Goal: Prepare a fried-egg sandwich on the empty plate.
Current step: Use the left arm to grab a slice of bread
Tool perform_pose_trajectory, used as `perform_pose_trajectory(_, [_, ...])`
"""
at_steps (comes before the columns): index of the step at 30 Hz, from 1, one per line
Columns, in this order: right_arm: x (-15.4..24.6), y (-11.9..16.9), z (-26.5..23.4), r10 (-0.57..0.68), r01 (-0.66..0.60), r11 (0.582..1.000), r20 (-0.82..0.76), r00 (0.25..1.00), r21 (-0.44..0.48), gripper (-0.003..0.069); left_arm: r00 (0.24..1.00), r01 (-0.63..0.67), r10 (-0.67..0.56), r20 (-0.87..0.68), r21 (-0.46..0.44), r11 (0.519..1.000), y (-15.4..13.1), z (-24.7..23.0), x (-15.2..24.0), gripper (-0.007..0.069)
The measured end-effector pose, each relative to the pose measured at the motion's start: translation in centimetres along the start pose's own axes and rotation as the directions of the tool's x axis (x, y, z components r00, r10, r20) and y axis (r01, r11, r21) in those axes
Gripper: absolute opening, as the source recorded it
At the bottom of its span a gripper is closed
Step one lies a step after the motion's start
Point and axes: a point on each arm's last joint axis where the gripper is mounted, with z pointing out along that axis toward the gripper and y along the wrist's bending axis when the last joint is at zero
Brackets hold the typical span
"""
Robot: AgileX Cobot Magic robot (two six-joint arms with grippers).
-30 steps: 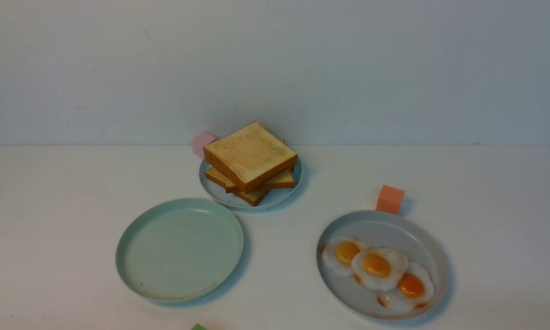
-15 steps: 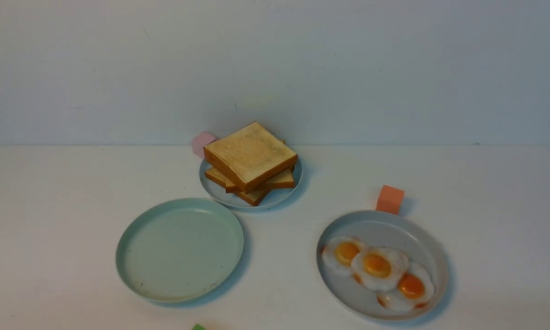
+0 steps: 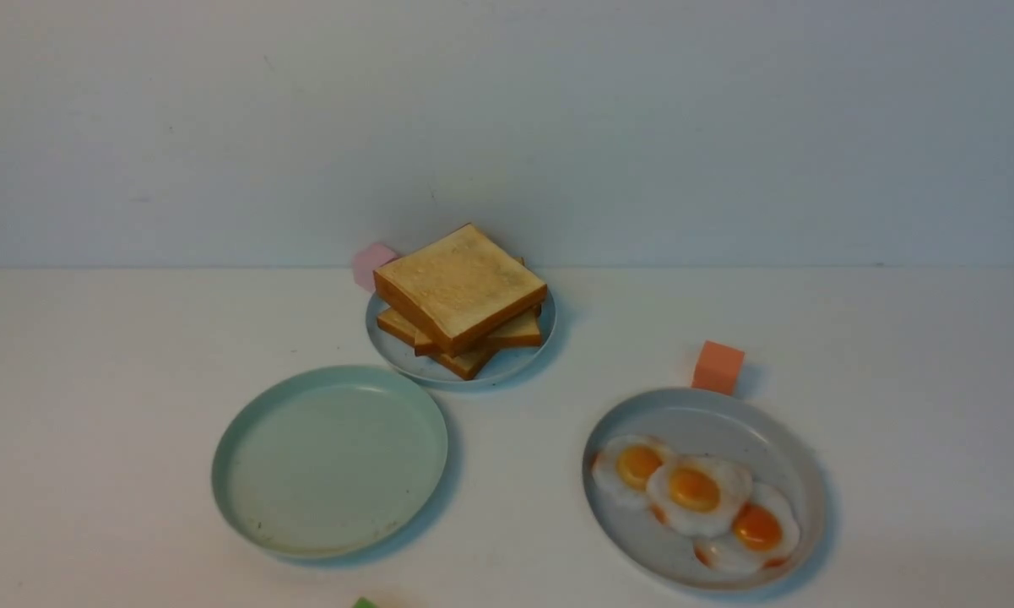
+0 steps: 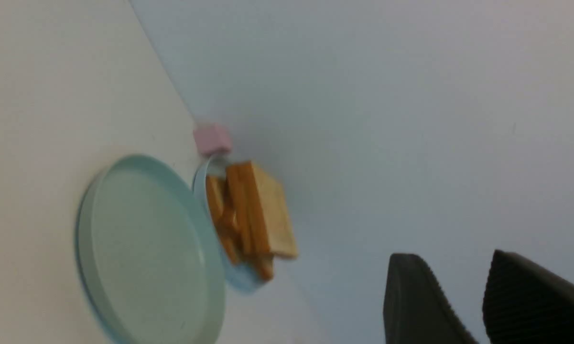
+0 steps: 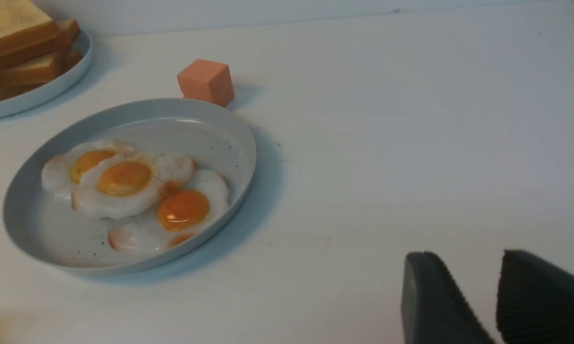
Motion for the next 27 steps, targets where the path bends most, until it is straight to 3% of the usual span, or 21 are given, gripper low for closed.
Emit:
perform_pose_trajectory(2, [0.0, 0.0, 0.0, 0.0, 0.0, 1.0, 0.0, 1.0, 0.0, 0.0237, 0.973, -0.185, 0.183, -0.142, -0.001, 0.983, -2.1, 0.4, 0.1, 0.0237])
perform_pose_trajectory(3, [0.0, 0.0, 0.0, 0.0, 0.0, 1.0, 0.0, 1.0, 0.0, 0.0237, 0.971, -0.191, 0.187, -0.148, -0.011, 0.982, -2.1, 0.5, 0.1, 0.0237])
perform_pose_trajectory(4, [0.0, 0.0, 0.0, 0.0, 0.0, 1.0, 0.0, 1.0, 0.0, 0.0237, 0.878, -0.375, 0.364, -0.309, 0.027, 0.927, -4.4, 1.1, 0.1, 0.0237])
perform_pose_trajectory(7, [-0.1, 0.0, 0.0, 0.002, -0.002, 1.0, 0.008, 1.0, 0.0, 0.0237, 0.723, -0.52, 0.489, -0.487, 0.082, 0.85, -6.4, 2.3, 0.3, 0.0237])
perform_pose_trajectory(8, [-0.2, 0.0, 0.0, 0.024, -0.024, 1.0, 0.021, 0.999, -0.005, 0.0237, 0.608, -0.583, 0.543, -0.579, 0.139, 0.8, -7.7, 2.9, 0.3, 0.0237])
perform_pose_trajectory(9, [-0.3, 0.2, 0.0, 0.093, -0.092, 0.995, 0.041, 0.995, -0.022, 0.0237, 0.514, -0.622, 0.56, -0.649, 0.168, 0.765, -8.4, 3.9, 0.4, 0.0237])
perform_pose_trajectory(11, [-0.4, 0.3, 0.1, 0.174, -0.172, 0.984, 0.06, 0.983, -0.042, 0.0238, 0.456, -0.637, 0.562, -0.69, 0.188, 0.748, -9.1, 4.9, 0.4, 0.0237])
perform_pose_trajectory(12, [-0.9, 0.4, 0.0, 0.299, -0.292, 0.953, 0.093, 0.95, -0.08, 0.0238, 0.419, -0.642, 0.551, -0.722, 0.194, 0.741, -9.5, 6.0, 0.5, 0.0237])
perform_pose_trajectory(15, [-2.0, 0.4, -0.2, 0.519, -0.496, 0.854, 0.176, 0.837, -0.159, 0.0238, 0.339, -0.656, 0.516, -0.787, 0.195, 0.729, -9.4, 8.9, 1.0, 0.0237])
perform_pose_trajectory(18, [-2.5, 0.4, -0.4, 0.608, -0.575, 0.793, 0.198, 0.769, -0.202, 0.0234, 0.283, -0.664, 0.467, -0.838, 0.18, 0.726, -8.5, 11.1, 1.6, 0.0206])
perform_pose_trajectory(20, [-3.8, 1.0, -1.1, 0.608, -0.569, 0.787, 0.148, 0.78, -0.238, 0.0214, 0.235, -0.669, 0.445, -0.864, 0.188, 0.719, -8.3, 12.6, 2.0, 0.0139])
perform_pose_trajectory(23, [-7.9, 2.5, -3.2, 0.467, -0.44, 0.848, 0.023, 0.884, -0.295, 0.0149, 0.125, -0.676, 0.496, -0.859, 0.292, 0.677, -9.0, 14.4, 3.2, 0.0])
perform_pose_trajectory(24, [-8.5, 2.7, -3.4, 0.436, -0.415, 0.859, 0.002, 0.9, -0.301, 0.0144, 0.109, -0.676, 0.509, -0.854, 0.311, 0.668, -9.3, 14.7, 3.4, -0.0011])
perform_pose_trajectory(26, [-12.2, 3.8, -4.5, 0.189, -0.237, 0.918, -0.177, 0.966, -0.317, 0.0076, 0.007, -0.669, 0.582, -0.813, 0.429, 0.607, -11.0, 16.4, 5.3, -0.0013])
perform_pose_trajectory(27, [-12.4, 3.8, -4.8, 0.177, -0.228, 0.918, -0.179, 0.968, -0.325, 0.0072, 0.004, -0.668, 0.593, -0.805, 0.438, 0.601, -11.3, 16.5, 5.4, -0.0013])
